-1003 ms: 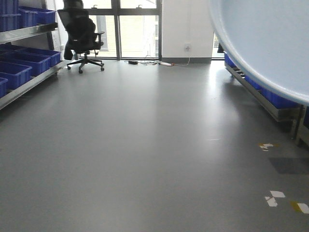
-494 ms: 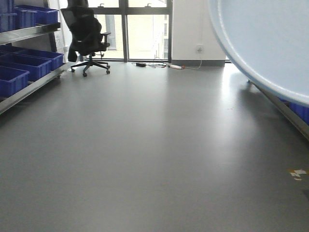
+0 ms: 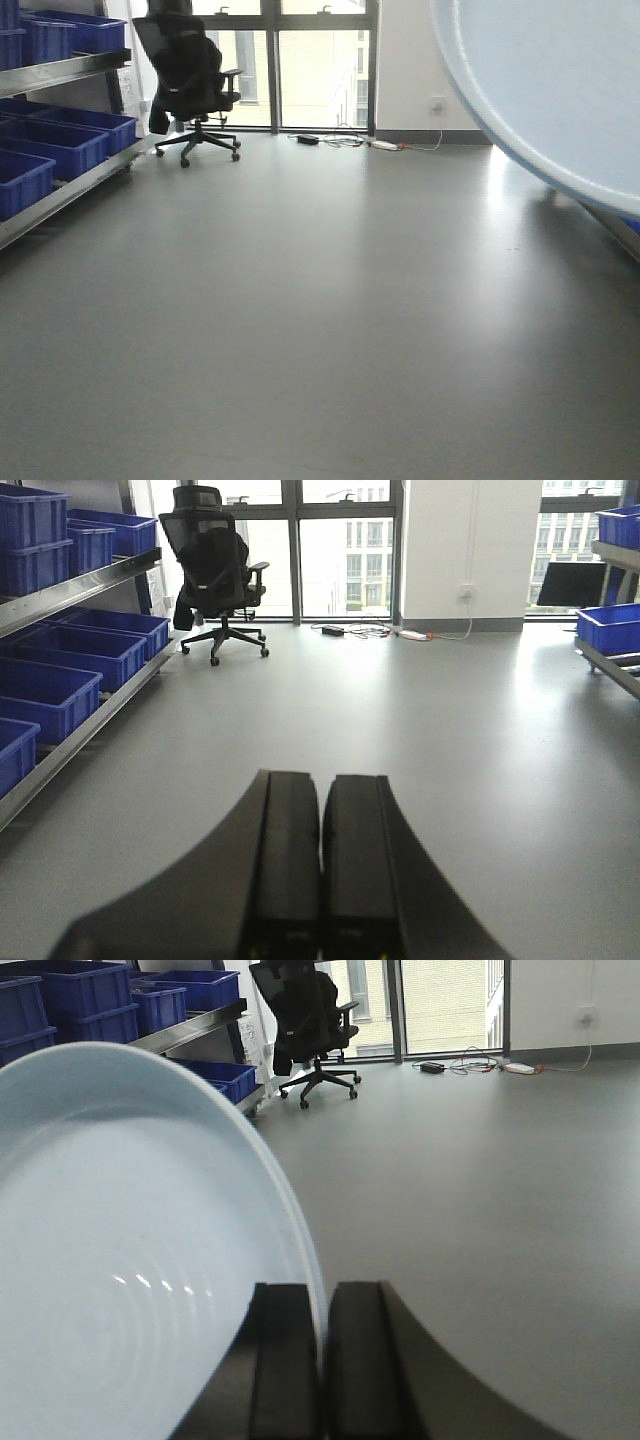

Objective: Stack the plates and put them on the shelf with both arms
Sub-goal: 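Turn and drive the base up to the shelf of blue bins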

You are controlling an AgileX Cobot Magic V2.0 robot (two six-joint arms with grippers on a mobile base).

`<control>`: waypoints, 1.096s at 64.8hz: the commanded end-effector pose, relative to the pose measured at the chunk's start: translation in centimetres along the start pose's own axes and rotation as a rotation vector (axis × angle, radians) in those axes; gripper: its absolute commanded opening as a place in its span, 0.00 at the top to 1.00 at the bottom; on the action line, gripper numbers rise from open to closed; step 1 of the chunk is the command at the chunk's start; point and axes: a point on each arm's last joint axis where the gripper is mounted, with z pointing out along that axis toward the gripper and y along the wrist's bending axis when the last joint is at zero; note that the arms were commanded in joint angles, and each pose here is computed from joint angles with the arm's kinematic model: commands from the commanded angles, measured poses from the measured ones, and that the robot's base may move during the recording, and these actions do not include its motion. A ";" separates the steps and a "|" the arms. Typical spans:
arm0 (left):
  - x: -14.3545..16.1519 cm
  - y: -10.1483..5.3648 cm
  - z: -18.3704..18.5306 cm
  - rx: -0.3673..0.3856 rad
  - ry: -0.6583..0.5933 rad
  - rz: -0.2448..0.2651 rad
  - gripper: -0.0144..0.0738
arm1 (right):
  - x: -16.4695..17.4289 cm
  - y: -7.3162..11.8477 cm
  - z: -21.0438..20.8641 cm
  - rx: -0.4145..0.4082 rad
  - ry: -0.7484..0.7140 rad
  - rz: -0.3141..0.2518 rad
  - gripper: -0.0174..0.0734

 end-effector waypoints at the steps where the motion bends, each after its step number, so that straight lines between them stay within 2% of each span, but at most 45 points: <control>1: -1.8 0.2 0.0 -0.016 -0.107 -0.006 0.74 | -1.9 0.0 -0.2 0.013 -0.119 0.001 0.75; 71: -1.8 0.2 0.0 -0.016 -0.107 -0.006 0.74 | -1.9 0.0 -0.2 0.013 -0.119 0.001 0.75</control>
